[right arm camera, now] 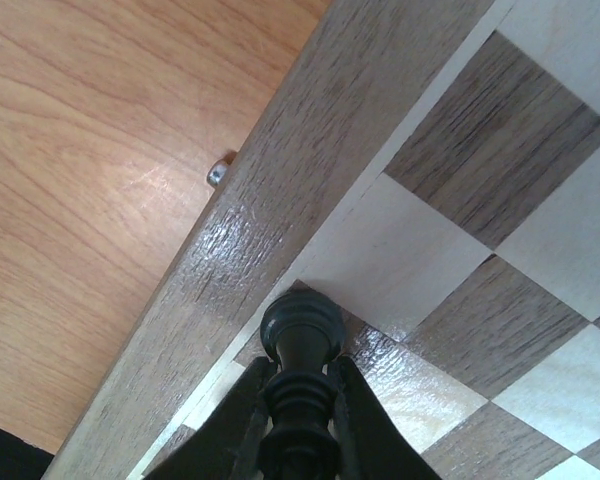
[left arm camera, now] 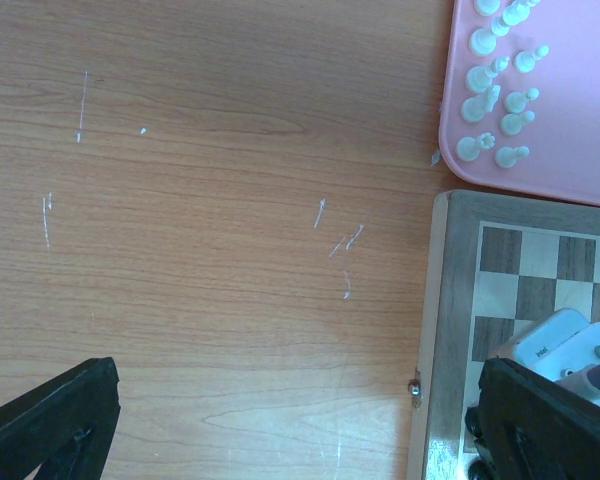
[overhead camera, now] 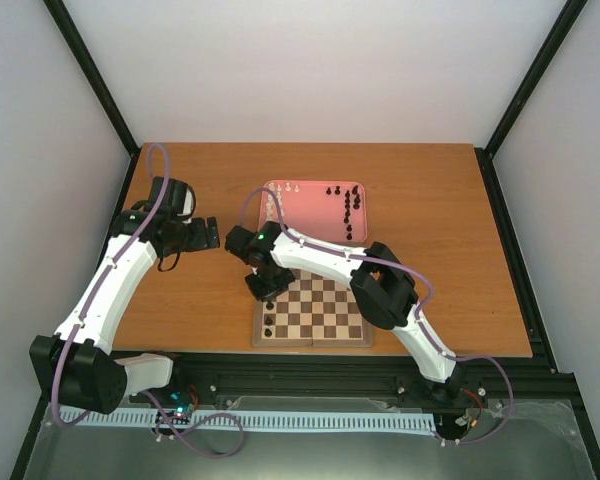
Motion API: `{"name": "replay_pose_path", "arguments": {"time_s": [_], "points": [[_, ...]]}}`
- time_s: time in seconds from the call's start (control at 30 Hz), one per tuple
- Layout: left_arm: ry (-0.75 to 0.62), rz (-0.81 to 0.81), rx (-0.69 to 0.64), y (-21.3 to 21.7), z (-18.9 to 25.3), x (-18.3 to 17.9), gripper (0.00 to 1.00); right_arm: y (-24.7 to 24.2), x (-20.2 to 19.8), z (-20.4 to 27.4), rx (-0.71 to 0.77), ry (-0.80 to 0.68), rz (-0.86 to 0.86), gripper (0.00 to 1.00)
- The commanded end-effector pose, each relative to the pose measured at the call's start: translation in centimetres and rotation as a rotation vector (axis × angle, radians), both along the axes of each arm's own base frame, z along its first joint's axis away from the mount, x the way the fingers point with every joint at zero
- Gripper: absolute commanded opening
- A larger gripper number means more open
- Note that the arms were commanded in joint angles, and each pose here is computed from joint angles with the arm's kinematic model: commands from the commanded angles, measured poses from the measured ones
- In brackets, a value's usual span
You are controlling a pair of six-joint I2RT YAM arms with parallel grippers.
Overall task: Set up the chess pieces on the board
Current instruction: Place the chess piece on the chessboard.
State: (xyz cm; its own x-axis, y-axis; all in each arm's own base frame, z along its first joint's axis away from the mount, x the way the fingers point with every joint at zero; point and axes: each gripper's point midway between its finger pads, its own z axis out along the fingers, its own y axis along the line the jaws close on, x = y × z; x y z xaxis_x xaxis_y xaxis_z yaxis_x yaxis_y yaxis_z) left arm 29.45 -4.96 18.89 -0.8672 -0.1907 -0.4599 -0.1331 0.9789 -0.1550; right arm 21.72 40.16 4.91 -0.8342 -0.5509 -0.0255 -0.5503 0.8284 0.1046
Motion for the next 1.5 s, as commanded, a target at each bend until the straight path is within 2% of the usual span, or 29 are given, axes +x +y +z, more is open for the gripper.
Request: {"name": "replay_pose_path", "arguments": {"time_s": [0.0, 0.37, 0.53, 0.6, 0.8, 0.93, 1.37, 1.47], "points": [[-0.028, -0.003, -0.012, -0.1, 0.6, 0.1, 1.00, 0.2, -0.8, 0.0, -0.013, 0.002, 0.010, 0.11], [-0.030, -0.003, -0.011, 0.0, 0.5, -0.2, 1.00, -0.3, -1.1, -0.5, -0.029, 0.013, -0.004, 0.12], [-0.032, -0.005, -0.014, -0.1, 0.5, -0.2, 1.00, -0.1, -1.0, -0.3, -0.025, 0.006, -0.002, 0.18], [-0.033, -0.005, -0.013, -0.1, 0.6, -0.1, 1.00, -0.1, -0.9, -0.3, -0.025, 0.002, -0.003, 0.23], [-0.035, -0.007, -0.016, -0.1, 0.7, 0.0, 1.00, 0.1, -0.4, 0.4, -0.021, -0.024, -0.004, 0.26], [-0.037, -0.006, -0.015, -0.1, 0.8, 0.0, 1.00, 0.3, 0.0, 0.8, -0.019, -0.042, 0.001, 0.35], [-0.032, -0.001, 0.010, 0.2, 1.0, 0.6, 1.00, 0.8, 3.3, 3.8, 0.040, -0.123, -0.006, 0.40], [-0.020, 0.003, 0.015, 0.2, 0.7, 0.7, 1.00, 0.9, 4.2, 4.6, 0.079, -0.129, -0.002, 0.45]]}}
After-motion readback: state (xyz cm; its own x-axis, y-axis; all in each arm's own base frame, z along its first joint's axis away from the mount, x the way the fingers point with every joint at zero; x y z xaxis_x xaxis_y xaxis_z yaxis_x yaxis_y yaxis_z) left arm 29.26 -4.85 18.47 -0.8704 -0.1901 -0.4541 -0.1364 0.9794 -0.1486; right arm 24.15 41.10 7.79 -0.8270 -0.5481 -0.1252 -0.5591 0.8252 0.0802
